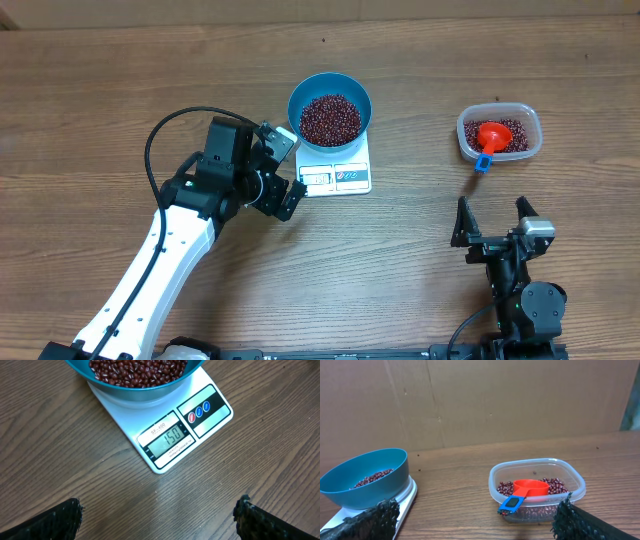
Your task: Scoop item into bowl and weigh 150g on scale
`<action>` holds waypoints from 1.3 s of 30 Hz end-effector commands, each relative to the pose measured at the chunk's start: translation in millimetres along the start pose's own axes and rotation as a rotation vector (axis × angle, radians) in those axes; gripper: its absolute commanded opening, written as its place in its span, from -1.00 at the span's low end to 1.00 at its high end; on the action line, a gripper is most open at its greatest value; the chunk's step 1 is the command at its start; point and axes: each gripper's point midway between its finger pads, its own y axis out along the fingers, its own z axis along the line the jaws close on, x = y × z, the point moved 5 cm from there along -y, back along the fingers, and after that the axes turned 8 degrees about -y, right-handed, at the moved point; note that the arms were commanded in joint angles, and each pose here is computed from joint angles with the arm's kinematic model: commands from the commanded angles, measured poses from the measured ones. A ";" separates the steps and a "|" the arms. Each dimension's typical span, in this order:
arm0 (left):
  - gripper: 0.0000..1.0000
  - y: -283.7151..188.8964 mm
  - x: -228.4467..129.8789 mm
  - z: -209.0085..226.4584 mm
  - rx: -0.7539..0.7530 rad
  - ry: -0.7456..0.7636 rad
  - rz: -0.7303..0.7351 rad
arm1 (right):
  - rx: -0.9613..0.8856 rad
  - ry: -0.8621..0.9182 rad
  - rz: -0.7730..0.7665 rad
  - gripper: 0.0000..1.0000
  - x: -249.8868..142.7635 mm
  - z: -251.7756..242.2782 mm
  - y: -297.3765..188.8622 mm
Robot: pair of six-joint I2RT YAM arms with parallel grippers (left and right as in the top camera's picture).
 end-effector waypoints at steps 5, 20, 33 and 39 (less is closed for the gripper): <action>0.99 2.3 -1.3 0.2 -0.002 -0.012 0.008 | 0.011 -0.004 -0.003 1.00 -2.1 1.9 0.2; 0.99 2.2 -1.2 0.2 -0.002 -0.012 0.007 | 0.011 -0.004 -0.003 1.00 -2.1 1.8 0.2; 0.99 0.2 -1.0 -0.4 -0.002 -0.010 0.001 | 0.011 -0.004 -0.003 1.00 -2.1 1.8 0.2; 0.99 -28.0 8.6 3.2 0.087 0.012 -0.092 | 0.011 -0.004 -0.003 1.00 -2.1 1.8 0.2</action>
